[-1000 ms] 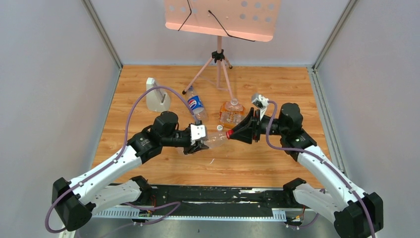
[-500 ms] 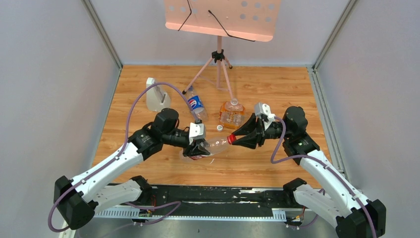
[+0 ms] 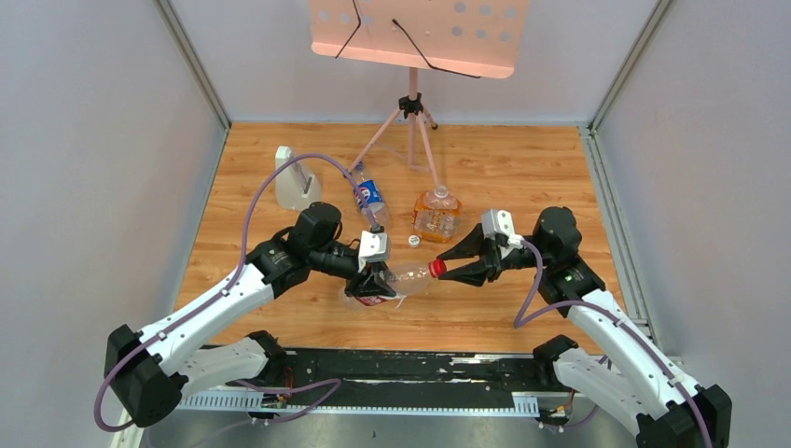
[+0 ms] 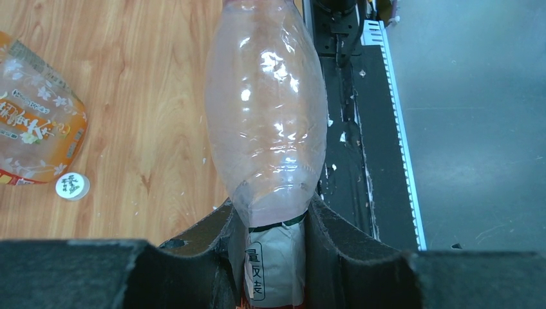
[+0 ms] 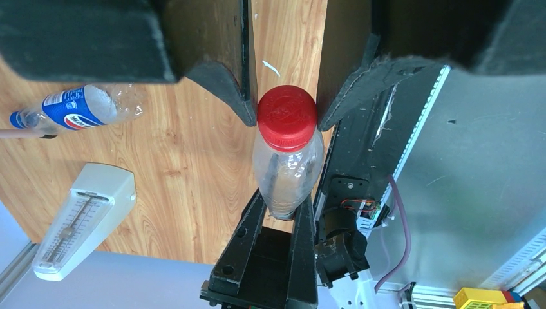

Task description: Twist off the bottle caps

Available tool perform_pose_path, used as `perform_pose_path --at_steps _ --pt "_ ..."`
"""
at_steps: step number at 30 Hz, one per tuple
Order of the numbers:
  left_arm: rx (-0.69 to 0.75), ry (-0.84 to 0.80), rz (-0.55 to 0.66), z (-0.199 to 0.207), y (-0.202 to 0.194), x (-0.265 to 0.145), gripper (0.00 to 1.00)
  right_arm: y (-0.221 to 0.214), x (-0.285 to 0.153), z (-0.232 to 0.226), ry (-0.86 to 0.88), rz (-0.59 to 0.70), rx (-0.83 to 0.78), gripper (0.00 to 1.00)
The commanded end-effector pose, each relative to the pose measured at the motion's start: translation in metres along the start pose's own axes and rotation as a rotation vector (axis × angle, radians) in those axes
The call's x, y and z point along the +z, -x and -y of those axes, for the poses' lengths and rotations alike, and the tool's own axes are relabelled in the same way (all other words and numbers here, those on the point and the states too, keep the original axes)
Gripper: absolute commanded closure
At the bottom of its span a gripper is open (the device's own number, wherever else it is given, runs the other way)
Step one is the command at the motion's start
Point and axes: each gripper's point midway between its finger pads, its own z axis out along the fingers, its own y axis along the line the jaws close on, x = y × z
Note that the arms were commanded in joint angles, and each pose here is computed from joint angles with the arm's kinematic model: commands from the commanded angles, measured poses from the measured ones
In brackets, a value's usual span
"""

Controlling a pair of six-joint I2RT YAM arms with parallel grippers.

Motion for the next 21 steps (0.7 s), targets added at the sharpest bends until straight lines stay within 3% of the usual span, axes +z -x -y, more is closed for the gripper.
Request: perform_pose_path --at_steps 1,3,6,9,21 --pt "0.125 -0.027 0.096 0.005 0.038 -0.002 1.0 0.005 0.002 0.013 -0.078 0.007 0.01 0.81" --pt "0.129 -0.019 0.1 0.004 0.038 -0.002 1.0 0.003 0.002 0.012 -0.081 0.005 0.024 0.81" --pt "0.131 -0.012 0.103 0.003 0.039 -0.002 1.0 0.003 0.001 0.013 -0.098 0.014 0.045 0.61" --pt "0.132 -0.001 0.1 0.001 0.039 -0.002 1.0 0.007 0.001 0.012 -0.109 0.033 0.052 0.55" --pt "0.128 0.116 0.059 -0.016 0.031 -0.007 1.0 0.014 0.0 0.022 -0.179 0.05 0.147 0.41"
